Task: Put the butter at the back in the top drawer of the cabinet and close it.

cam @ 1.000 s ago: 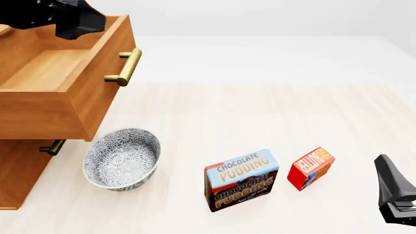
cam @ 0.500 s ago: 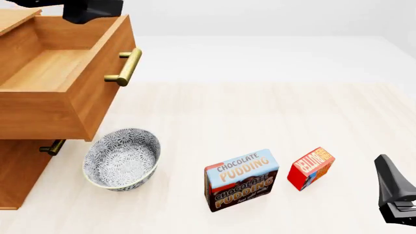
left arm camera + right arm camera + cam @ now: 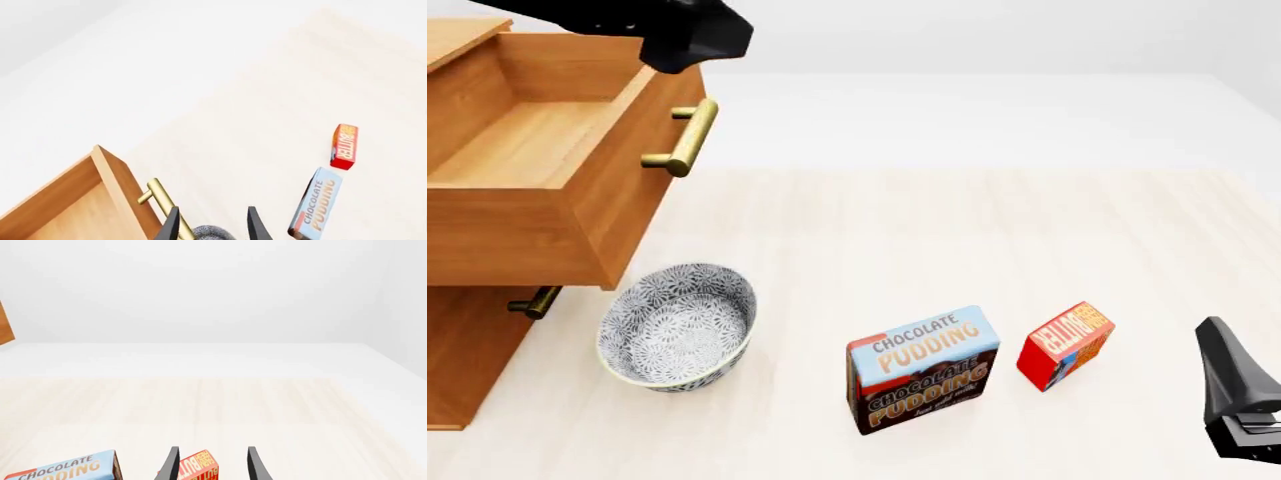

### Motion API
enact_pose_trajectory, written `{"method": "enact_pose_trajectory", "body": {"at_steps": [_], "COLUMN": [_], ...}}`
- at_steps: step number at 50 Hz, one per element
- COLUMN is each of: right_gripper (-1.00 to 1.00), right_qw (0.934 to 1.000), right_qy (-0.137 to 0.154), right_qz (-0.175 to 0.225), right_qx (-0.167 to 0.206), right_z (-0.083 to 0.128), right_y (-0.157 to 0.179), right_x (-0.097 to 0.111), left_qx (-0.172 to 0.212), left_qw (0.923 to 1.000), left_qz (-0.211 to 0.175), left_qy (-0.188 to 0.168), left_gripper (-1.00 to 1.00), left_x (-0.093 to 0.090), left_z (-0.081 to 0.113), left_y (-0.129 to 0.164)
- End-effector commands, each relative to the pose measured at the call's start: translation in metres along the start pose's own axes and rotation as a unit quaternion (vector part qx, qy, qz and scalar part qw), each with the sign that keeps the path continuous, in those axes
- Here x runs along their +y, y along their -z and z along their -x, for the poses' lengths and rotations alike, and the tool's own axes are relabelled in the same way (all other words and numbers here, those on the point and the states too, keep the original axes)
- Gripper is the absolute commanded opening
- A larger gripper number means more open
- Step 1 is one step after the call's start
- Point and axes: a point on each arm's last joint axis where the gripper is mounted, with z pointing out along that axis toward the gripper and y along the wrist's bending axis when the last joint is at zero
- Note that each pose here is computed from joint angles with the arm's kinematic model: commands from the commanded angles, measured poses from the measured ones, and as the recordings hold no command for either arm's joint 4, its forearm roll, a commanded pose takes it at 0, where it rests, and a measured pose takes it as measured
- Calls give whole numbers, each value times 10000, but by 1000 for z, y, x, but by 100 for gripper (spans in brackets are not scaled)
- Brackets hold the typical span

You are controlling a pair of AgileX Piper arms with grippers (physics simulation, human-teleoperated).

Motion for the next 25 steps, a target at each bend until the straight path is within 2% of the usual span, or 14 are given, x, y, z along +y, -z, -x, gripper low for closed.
{"method": "enact_pose_trajectory", "body": {"at_steps": [1, 19, 25], "right_gripper": [100, 100, 100], "right_qw": [10000, 10000, 10000], "right_qy": [0, 0, 0], "right_qz": [0, 0, 0], "right_qx": [0, 0, 0], "right_z": [0, 0, 0], "right_y": [0, 0, 0], "right_x": [0, 0, 0], "left_qx": [83, 281, 318], "left_qw": [9997, 9980, 9972], "left_qz": [-159, -465, -540], "left_qy": [-143, -326, -397], "left_gripper": [100, 100, 100], "left_x": [-9, -30, -36], "left_z": [-3, -8, -11], "left_y": [-18, -63, -67]}}
